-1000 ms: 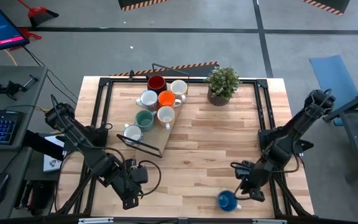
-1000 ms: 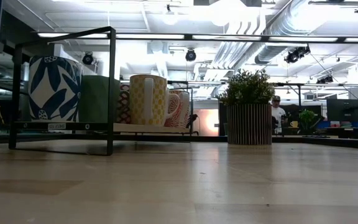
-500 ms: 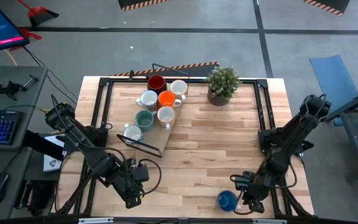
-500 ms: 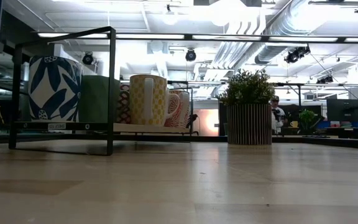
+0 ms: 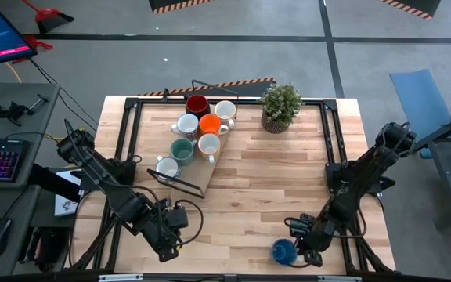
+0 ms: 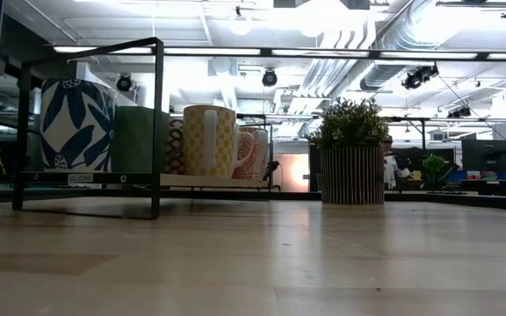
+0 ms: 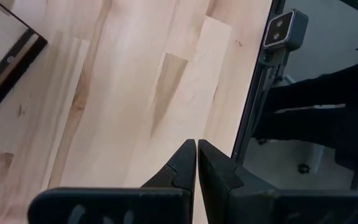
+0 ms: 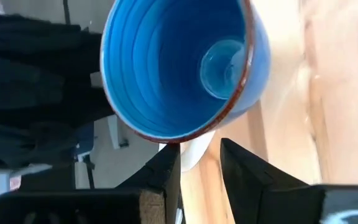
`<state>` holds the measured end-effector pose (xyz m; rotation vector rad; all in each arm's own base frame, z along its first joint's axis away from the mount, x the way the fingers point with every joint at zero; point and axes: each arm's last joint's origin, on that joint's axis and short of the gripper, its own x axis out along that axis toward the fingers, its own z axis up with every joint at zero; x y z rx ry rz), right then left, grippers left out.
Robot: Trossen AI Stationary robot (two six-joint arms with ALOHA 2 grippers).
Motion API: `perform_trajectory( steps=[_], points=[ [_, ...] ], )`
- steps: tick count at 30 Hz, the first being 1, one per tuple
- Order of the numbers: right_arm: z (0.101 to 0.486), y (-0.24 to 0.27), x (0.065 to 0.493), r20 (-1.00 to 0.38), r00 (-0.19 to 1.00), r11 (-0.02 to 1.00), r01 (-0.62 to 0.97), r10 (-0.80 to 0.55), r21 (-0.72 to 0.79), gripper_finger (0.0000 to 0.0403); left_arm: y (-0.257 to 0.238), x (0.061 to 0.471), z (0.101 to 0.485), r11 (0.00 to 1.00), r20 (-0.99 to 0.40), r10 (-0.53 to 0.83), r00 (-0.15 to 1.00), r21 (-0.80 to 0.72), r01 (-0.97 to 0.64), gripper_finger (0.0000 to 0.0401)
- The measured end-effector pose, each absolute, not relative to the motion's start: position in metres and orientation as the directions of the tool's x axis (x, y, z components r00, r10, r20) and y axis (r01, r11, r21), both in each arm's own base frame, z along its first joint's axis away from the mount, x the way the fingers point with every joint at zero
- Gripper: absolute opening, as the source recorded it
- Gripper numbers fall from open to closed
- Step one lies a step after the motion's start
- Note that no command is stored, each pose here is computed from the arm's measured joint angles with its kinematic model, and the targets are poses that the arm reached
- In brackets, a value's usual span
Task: Place coffee mugs
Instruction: Put the blue cup on the shelf
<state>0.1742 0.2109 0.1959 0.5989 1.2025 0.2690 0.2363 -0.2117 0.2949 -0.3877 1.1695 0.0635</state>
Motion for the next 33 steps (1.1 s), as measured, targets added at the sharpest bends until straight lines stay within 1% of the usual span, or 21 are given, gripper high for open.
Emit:
perform_trajectory(
  steps=[10, 14, 17, 21, 29, 31, 33],
  points=[
    [0.196, 0.194, 0.193, -0.795, 0.450, 0.847, 0.140, 0.408, 0.514, 0.0094, -0.211, 0.237, 0.295, 0.934, -0.899, -0.124, 0.419, -0.248, -0.256, 0.0007],
    [0.196, 0.183, 0.203, -0.792, 0.507, 0.866, 0.161, 0.339, 0.474, 0.0094, -0.211, 0.237, 0.295, 0.935, -0.898, -0.117, 0.424, -0.243, -0.258, 0.0007],
    [0.196, 0.176, 0.208, -0.794, 0.516, 0.870, 0.170, 0.321, 0.463, 0.0094, -0.210, 0.237, 0.295, 0.935, -0.897, -0.112, 0.429, -0.240, -0.260, 0.0007],
    [0.195, 0.172, 0.209, -0.809, 0.460, 0.855, 0.178, 0.366, 0.488, 0.0094, -0.210, 0.237, 0.295, 0.936, -0.896, -0.109, 0.430, -0.239, -0.260, 0.0007],
    [0.198, 0.161, 0.191, -0.882, 0.362, 0.822, 0.369, 0.302, 0.433, 0.0094, -0.210, 0.237, 0.295, 0.935, -0.896, -0.109, 0.431, -0.240, -0.261, 0.0007],
    [0.199, 0.164, 0.188, -0.878, 0.325, 0.807, 0.370, 0.352, 0.460, 0.0094, -0.210, 0.237, 0.295, 0.935, -0.896, -0.109, 0.431, -0.239, -0.260, 0.0007],
    [0.201, 0.170, 0.186, -0.857, 0.275, 0.785, 0.349, 0.437, 0.512, 0.0094, -0.210, 0.237, 0.295, 0.935, -0.896, -0.109, 0.431, -0.239, -0.260, 0.0007]
  ],
)
